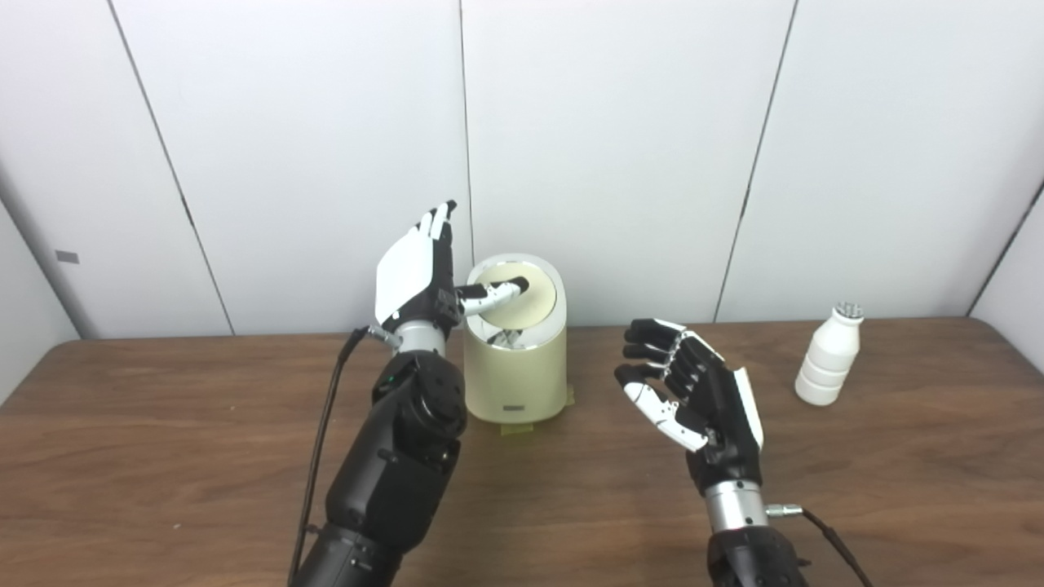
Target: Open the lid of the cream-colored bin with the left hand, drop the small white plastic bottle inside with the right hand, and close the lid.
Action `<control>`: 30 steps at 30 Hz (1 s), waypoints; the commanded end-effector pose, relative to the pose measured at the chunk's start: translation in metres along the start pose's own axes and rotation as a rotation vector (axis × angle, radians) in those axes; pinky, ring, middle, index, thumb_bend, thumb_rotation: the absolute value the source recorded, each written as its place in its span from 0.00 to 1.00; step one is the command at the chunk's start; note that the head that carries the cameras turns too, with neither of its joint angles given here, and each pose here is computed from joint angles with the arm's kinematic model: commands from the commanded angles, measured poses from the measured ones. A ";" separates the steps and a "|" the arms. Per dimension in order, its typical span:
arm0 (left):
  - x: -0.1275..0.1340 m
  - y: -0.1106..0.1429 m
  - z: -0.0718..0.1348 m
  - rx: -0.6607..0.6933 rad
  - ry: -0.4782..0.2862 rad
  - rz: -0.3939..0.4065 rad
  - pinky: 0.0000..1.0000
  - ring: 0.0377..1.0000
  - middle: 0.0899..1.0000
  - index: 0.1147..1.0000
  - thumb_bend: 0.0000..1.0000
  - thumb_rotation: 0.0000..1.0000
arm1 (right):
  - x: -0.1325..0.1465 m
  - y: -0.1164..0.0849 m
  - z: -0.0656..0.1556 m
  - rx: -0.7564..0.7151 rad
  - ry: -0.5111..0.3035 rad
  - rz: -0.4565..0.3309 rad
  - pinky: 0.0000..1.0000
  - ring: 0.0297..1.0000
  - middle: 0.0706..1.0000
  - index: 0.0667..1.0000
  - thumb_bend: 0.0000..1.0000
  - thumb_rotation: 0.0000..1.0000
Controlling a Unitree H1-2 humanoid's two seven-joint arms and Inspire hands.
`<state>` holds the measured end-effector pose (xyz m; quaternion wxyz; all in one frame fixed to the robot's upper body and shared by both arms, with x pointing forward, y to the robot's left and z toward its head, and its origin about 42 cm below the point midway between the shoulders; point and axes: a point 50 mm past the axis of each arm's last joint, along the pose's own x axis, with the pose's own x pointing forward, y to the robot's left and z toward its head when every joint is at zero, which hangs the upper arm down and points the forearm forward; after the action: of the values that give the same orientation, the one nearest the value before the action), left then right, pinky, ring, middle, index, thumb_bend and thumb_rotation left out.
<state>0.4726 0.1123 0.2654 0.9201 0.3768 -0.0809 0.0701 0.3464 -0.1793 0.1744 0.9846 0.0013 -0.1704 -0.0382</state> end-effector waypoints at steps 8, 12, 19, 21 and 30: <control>0.010 0.016 0.036 0.198 -0.187 0.115 1.00 1.00 1.00 1.00 0.93 0.14 | 0.013 0.005 0.018 0.021 -0.089 0.001 0.56 0.64 0.65 0.62 0.29 0.19; 0.007 0.016 0.039 0.347 -0.236 0.141 1.00 1.00 1.00 1.00 0.97 0.17 | 0.013 0.005 0.019 0.018 -0.092 -0.001 0.56 0.64 0.65 0.62 0.29 0.20; 0.006 0.015 0.038 0.539 -0.304 0.185 1.00 1.00 1.00 1.00 1.00 0.24 | 0.013 0.006 0.019 0.025 -0.080 0.000 0.56 0.64 0.65 0.62 0.29 0.19; 0.006 0.014 0.036 0.579 -0.307 0.191 1.00 1.00 1.00 1.00 1.00 0.22 | 0.013 0.007 0.019 0.025 -0.084 0.001 0.56 0.64 0.64 0.62 0.29 0.18; 0.008 0.013 0.029 0.678 -0.300 0.191 1.00 1.00 1.00 1.00 1.00 0.15 | 0.013 0.007 0.019 0.029 -0.089 0.002 0.56 0.64 0.64 0.62 0.29 0.17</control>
<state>0.4677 0.1011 0.2710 0.7255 0.6511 -0.2004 0.0975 0.3464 -0.1779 0.1740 0.9848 0.0038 -0.1694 -0.0381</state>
